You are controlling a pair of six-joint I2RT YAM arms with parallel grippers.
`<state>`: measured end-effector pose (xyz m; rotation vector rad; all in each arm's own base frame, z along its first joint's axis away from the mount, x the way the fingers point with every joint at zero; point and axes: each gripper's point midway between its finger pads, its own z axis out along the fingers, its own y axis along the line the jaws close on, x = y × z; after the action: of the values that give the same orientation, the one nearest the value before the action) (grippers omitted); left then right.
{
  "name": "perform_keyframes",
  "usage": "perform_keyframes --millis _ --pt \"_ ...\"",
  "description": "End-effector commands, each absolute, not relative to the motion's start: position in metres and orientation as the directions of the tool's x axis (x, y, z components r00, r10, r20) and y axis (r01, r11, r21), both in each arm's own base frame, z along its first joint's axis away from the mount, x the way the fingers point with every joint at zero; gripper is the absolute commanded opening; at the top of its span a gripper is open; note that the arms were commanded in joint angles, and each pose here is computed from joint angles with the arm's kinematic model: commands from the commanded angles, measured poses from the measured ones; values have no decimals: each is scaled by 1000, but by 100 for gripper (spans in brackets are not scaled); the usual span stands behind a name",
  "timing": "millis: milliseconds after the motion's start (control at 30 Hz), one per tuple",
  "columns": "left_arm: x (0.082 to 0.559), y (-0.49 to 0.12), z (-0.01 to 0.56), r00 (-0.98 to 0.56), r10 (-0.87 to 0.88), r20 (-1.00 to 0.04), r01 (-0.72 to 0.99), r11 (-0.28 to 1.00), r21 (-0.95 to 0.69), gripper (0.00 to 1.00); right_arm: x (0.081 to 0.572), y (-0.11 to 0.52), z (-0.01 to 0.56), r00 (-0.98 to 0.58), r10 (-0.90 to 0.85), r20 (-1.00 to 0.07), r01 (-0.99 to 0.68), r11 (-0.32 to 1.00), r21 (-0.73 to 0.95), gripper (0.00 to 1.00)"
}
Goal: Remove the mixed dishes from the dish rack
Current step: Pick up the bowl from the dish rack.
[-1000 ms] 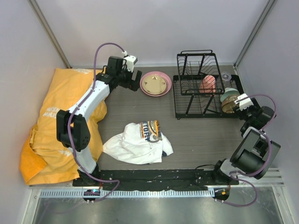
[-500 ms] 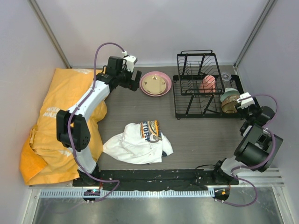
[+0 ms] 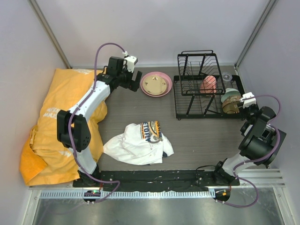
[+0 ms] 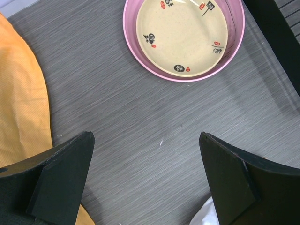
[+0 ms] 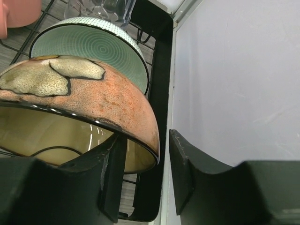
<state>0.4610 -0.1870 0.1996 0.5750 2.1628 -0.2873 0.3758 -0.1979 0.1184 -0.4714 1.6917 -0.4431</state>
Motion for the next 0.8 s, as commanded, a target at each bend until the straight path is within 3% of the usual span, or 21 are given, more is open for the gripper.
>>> perform_keyframes --millis 0,367,500,767 --pt "471 -186 206 -497 296 -816 492 871 16 100 389 -202 149 -57 -556 -829 -25 831 -555 43" --pt "471 -188 203 -502 294 -813 492 871 11 100 388 -200 149 -53 -549 -834 -33 836 -548 22" --pt "472 -186 205 -501 292 -815 487 873 14 100 389 -201 148 -56 -544 -837 -29 839 -543 2" --pt "472 -184 206 -494 301 -816 487 873 28 100 392 -204 160 -37 -529 -848 -4 848 -529 1"
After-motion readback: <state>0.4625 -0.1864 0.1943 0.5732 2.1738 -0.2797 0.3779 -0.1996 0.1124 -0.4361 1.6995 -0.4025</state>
